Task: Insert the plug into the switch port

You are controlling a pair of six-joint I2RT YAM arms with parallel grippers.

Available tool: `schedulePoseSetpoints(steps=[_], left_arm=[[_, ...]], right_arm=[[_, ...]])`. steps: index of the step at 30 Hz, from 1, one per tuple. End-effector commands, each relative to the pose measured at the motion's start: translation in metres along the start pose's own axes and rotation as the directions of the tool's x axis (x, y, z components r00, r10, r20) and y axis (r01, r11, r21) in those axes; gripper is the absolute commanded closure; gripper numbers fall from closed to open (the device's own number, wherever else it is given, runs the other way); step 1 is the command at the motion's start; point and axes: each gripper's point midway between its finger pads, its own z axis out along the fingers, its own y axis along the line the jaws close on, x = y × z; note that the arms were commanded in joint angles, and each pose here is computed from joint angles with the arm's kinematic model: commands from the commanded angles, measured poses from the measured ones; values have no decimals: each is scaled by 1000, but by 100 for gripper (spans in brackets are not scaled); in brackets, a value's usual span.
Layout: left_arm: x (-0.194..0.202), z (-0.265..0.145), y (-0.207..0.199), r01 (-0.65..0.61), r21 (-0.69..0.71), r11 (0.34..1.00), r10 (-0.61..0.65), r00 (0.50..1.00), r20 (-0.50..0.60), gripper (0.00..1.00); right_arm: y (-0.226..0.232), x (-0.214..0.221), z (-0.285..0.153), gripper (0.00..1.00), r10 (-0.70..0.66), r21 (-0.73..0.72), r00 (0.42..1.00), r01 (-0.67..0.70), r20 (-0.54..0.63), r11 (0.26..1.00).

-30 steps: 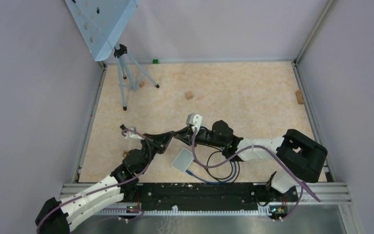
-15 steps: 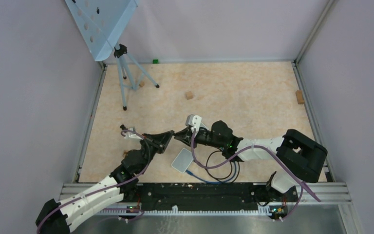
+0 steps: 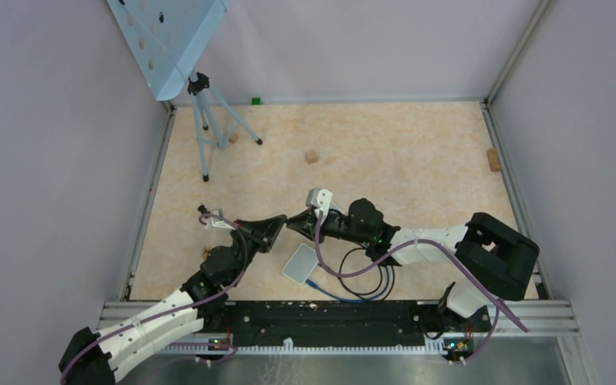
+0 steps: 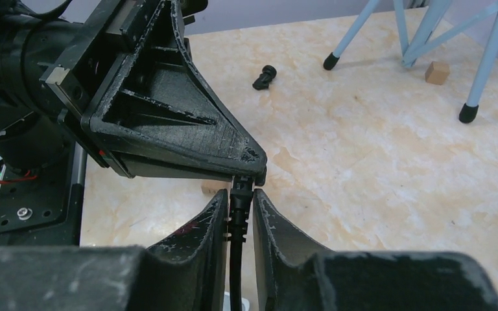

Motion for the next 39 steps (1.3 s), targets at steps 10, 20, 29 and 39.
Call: schedulePoseSetpoints(steps=[10,20,29,39], left_arm=[[-3,0,-3,33,5,999,-33,999,15,99],[-34,4,-9,-281,-95,955,292,947,135,19],[-46,33,-16,-763,-188,619,777,630,4,18],[17,112,26,-883,187,431,882,368,-293,1]], right_arm=[[1,-20,9,100,0,-5,999,0,36,1000],[-14,7,-9,100,31,103,989,-16,-144,995],[-35,60,-71,100,251,415,925,-116,-286,902],[-38,93,-121,100,324,596,916,-126,-238,793]])
